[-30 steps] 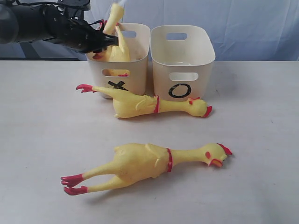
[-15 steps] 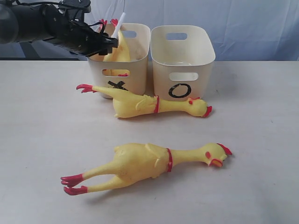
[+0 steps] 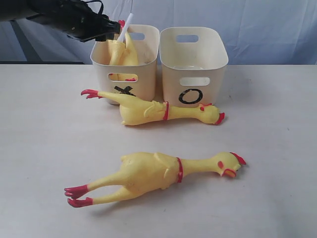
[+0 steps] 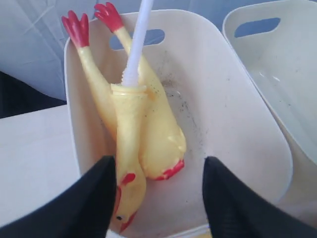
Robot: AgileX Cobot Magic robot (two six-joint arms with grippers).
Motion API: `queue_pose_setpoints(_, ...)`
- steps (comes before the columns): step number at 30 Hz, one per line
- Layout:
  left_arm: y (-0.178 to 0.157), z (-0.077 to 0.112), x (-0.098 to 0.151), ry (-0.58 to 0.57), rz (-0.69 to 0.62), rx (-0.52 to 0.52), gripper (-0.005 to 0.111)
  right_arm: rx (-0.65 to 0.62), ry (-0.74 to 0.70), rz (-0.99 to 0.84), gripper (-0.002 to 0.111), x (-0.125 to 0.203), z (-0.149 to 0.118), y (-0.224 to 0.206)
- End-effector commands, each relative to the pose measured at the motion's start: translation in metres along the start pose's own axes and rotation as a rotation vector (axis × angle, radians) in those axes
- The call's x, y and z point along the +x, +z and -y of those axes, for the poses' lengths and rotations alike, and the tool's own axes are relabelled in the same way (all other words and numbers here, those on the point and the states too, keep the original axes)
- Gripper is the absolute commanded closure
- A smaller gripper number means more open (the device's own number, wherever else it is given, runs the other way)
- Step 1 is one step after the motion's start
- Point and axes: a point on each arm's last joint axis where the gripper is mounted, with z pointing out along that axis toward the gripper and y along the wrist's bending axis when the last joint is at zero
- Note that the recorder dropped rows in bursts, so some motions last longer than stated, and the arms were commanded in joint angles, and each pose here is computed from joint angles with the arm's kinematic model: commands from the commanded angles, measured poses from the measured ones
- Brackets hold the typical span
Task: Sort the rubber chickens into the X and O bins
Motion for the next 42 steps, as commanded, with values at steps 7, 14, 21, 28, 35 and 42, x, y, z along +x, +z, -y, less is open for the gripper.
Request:
queue_pose_setpoints(7, -0.04, 0.01, -0.002, 0.126, -0.148, 0.08, 0.097, 0.001, -0.001, 0.011, 0.108, -0.001, 0.0, 0.0)
queue_pose_setpoints(14, -0.06, 0.014, 0.008, 0.128, -0.187, 0.093, 0.101, 0.001, -0.001, 0.011, 0.108, -0.001, 0.0, 0.0)
queue_pose_setpoints(21, -0.092, 0.017, 0.034, 0.126, -0.202, 0.086, 0.102, 0.001, -0.001, 0.011, 0.108, -0.001, 0.0, 0.0)
queue_pose_setpoints(28, -0.123, 0.039, 0.066, 0.251, -0.227, 0.148, 0.102, 0.001, -0.001, 0.011, 0.108, -0.001, 0.0, 0.0)
queue_pose_setpoints(35, -0.14, 0.09, 0.088, 0.371, -0.213, 0.314, 0.102, 0.001, -0.001, 0.011, 0.108, -0.001, 0.0, 0.0)
queue_pose_setpoints(42, -0.145, 0.134, 0.104, 0.48, -0.237, 0.428, 0.102, 0.001, -0.001, 0.011, 0.108, -0.001, 0.0, 0.0)
